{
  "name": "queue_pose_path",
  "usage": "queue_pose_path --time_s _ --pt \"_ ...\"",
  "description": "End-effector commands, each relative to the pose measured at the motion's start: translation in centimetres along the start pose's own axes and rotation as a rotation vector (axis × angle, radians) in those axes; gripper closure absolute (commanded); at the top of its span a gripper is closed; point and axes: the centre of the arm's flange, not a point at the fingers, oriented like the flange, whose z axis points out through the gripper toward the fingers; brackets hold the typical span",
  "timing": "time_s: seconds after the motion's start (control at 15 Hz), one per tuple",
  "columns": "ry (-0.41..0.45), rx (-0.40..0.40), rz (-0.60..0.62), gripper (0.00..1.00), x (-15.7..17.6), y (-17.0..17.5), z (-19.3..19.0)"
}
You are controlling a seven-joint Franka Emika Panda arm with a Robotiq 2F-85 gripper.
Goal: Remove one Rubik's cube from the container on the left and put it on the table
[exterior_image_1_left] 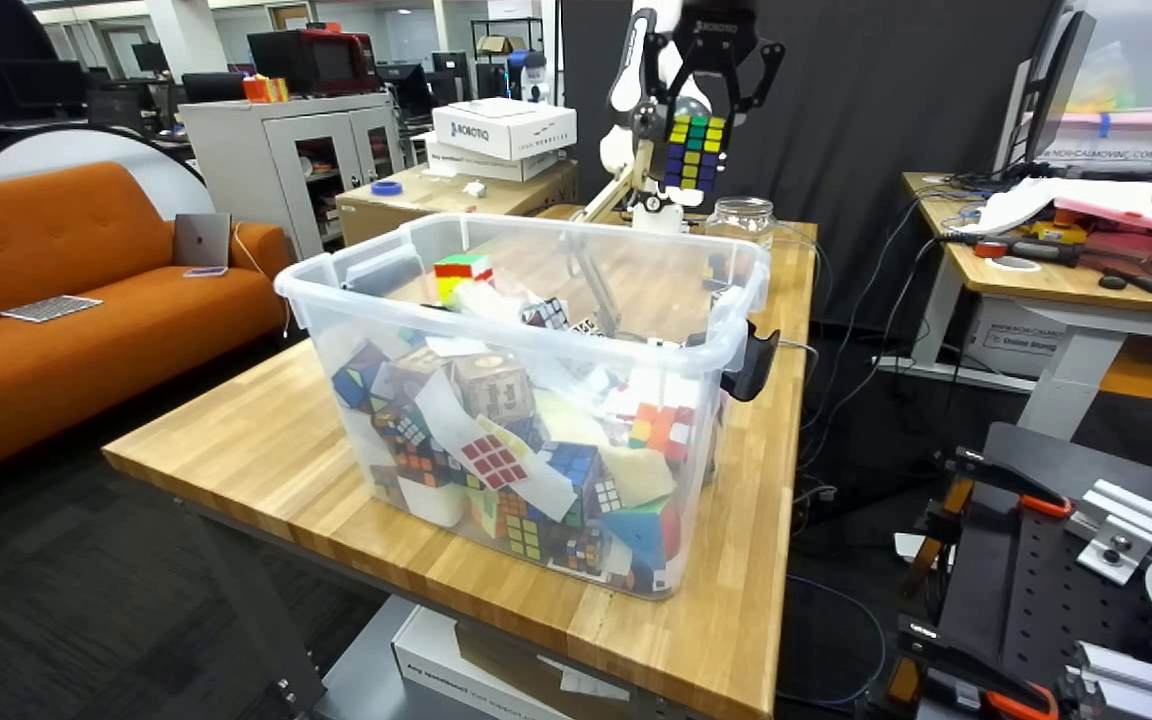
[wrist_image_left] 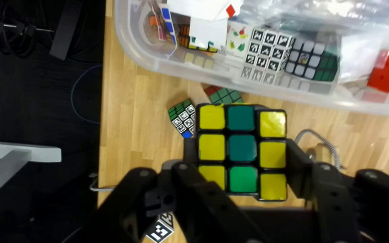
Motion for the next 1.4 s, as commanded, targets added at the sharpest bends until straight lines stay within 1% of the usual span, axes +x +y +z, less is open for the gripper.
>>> queue_pose_path --time_s 0.0,0.2,0.27,0.4,0.8,0.87,1.07,1.2,1.33 --pt "-0.043 0.026 0.167 0.63 4.2 1.7 1.9" --pt "-0.087 -0.008 0.247 0.63 6.2 3.4 4.6" --pt "-0.070 -0.022 0.199 0.38 5.7 3.7 4.0" --pt "-0.083 -0.037 0.221 0.38 6.0 3.8 5.2" --pt "-0.080 -0.031 0.229 0.38 6.0 3.6 4.9" --pt "-0.080 -0.031 0.229 0.63 6.0 3.6 4.9" --pt "-0.132 -0.064 0.266 0.63 7.7 4.0 7.0" --pt "-0.192 -0.062 0.315 0.63 9.4 4.9 8.9" --pt "-0.254 -0.049 0.390 0.63 11.6 6.1 10.9"
